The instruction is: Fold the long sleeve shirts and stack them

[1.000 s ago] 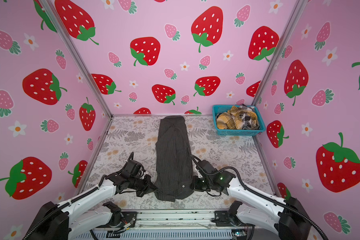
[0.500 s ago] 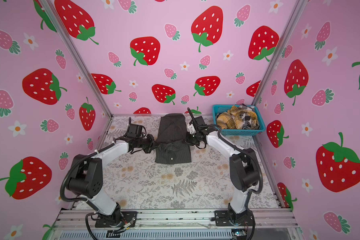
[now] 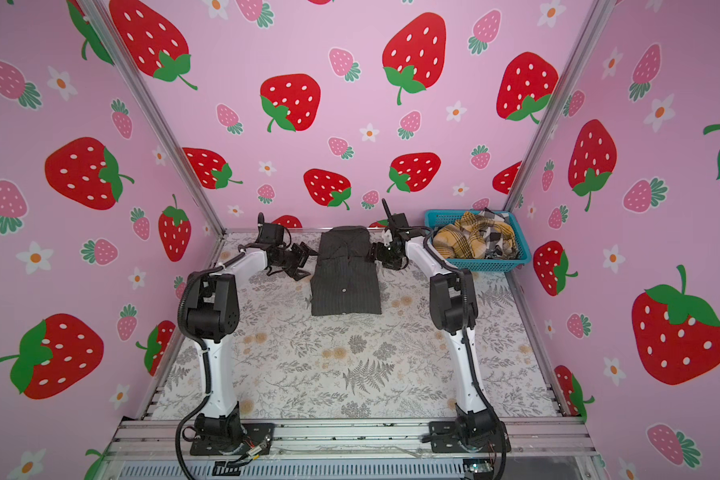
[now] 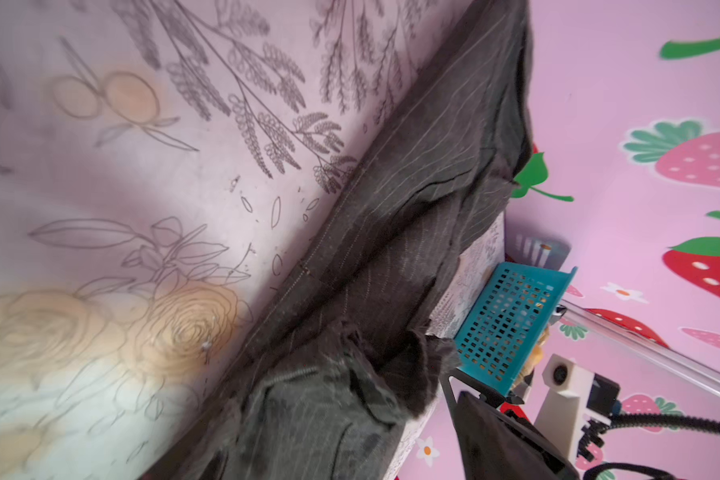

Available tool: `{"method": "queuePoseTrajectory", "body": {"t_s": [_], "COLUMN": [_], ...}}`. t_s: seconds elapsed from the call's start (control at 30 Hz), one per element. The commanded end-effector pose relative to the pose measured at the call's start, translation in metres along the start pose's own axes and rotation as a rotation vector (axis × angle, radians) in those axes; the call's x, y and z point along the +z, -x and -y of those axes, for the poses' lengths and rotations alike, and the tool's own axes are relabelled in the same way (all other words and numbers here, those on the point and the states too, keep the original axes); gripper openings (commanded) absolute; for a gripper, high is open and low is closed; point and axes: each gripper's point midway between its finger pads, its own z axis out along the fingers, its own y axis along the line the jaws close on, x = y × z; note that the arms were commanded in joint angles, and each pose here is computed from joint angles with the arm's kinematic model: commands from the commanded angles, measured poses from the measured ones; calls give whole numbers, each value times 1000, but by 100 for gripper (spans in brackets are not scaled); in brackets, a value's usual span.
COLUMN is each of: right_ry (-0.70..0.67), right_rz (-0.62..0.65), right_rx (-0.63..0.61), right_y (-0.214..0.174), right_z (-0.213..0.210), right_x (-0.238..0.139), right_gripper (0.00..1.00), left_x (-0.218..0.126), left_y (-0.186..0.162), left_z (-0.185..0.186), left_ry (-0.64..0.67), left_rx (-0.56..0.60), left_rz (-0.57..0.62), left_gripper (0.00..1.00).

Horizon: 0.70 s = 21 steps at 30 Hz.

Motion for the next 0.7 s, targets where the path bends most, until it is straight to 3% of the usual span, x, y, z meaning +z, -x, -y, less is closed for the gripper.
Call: {"method": "queuePoseTrajectory", "body": {"t_s": [0.0, 0.1, 0.13, 0.27, 0.43, 0.57, 0.67], "right_ry": [-6, -5, 2, 17, 6, -76, -113], "right_rz": [81, 65, 53, -19, -99, -163, -206], "right_rx": [-134, -165, -169, -186, -196, -194, -190], "right_y": [3, -34, -48, -99, -135, -161, -190], "right_z": [-44, -55, -58, -60, -42, -8, 4], "right_x": [-66, -72, -70, -44, -3, 26, 30], "right_gripper": [80, 67, 59, 41, 32, 24, 22], "left_x": [-57, -61, -57, -25, 8, 20, 23], "left_y": [-19, -58, -74, -111, -113, -109, -126], "left_z": [51, 38, 36, 10, -27, -73, -99], "left_ry": [-31, 5, -4, 25, 109, 199, 233], "left_rx": [130, 155, 155, 141, 120, 84, 66], "left_rz": [56, 44, 19, -75, -132, -132, -169], "left_gripper": [79, 66, 61, 49, 34, 31, 28]}}
